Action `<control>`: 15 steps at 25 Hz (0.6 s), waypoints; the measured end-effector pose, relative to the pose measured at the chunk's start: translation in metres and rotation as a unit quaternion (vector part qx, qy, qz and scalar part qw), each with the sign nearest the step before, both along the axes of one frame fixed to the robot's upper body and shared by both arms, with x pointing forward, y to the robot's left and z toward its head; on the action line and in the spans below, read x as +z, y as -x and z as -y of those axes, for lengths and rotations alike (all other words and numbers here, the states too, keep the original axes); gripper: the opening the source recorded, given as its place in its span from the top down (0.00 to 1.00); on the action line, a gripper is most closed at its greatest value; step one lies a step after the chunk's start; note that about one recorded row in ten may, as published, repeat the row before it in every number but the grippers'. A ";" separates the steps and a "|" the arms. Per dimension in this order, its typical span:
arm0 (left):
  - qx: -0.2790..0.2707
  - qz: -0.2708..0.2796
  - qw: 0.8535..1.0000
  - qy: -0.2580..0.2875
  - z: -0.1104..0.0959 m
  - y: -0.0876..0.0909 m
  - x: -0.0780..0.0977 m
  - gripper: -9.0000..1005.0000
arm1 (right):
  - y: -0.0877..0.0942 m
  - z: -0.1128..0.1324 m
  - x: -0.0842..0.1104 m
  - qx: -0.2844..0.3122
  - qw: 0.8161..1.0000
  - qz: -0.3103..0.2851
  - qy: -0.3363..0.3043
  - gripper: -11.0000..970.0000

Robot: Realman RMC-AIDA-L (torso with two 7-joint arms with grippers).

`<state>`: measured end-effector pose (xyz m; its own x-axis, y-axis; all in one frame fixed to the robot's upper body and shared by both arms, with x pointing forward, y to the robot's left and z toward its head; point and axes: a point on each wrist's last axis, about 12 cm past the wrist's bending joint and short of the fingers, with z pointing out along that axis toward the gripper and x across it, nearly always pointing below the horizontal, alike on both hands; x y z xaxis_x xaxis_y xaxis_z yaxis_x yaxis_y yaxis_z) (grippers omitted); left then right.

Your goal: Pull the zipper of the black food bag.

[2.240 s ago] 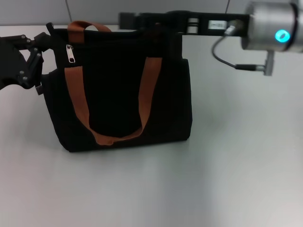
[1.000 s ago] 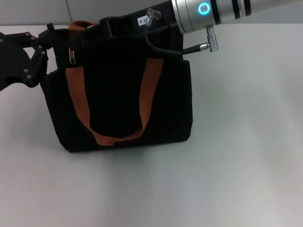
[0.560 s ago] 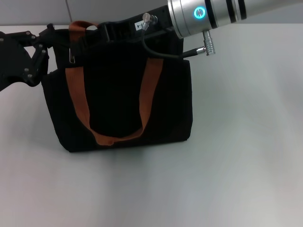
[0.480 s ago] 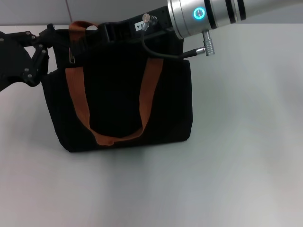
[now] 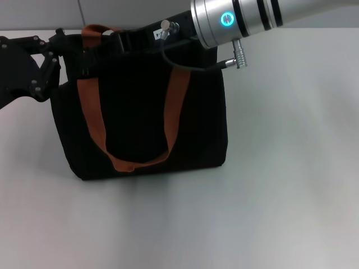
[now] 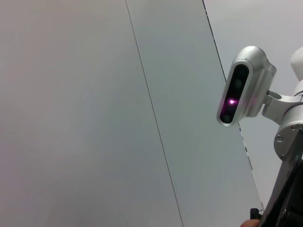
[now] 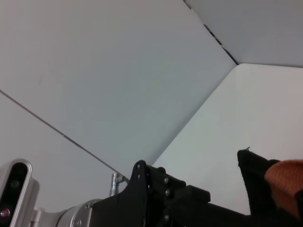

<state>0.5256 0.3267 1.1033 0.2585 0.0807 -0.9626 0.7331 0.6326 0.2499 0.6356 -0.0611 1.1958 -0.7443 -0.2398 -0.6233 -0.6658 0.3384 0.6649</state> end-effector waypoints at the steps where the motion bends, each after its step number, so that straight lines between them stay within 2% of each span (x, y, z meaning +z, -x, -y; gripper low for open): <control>1: 0.000 0.000 1.000 0.000 0.000 0.000 0.000 0.96 | 0.000 -0.001 0.000 0.001 1.000 0.000 0.000 0.65; 15: -0.003 0.002 1.000 -0.001 0.003 -0.001 0.000 0.96 | -0.002 -0.002 -0.001 -0.009 1.000 0.002 0.001 0.65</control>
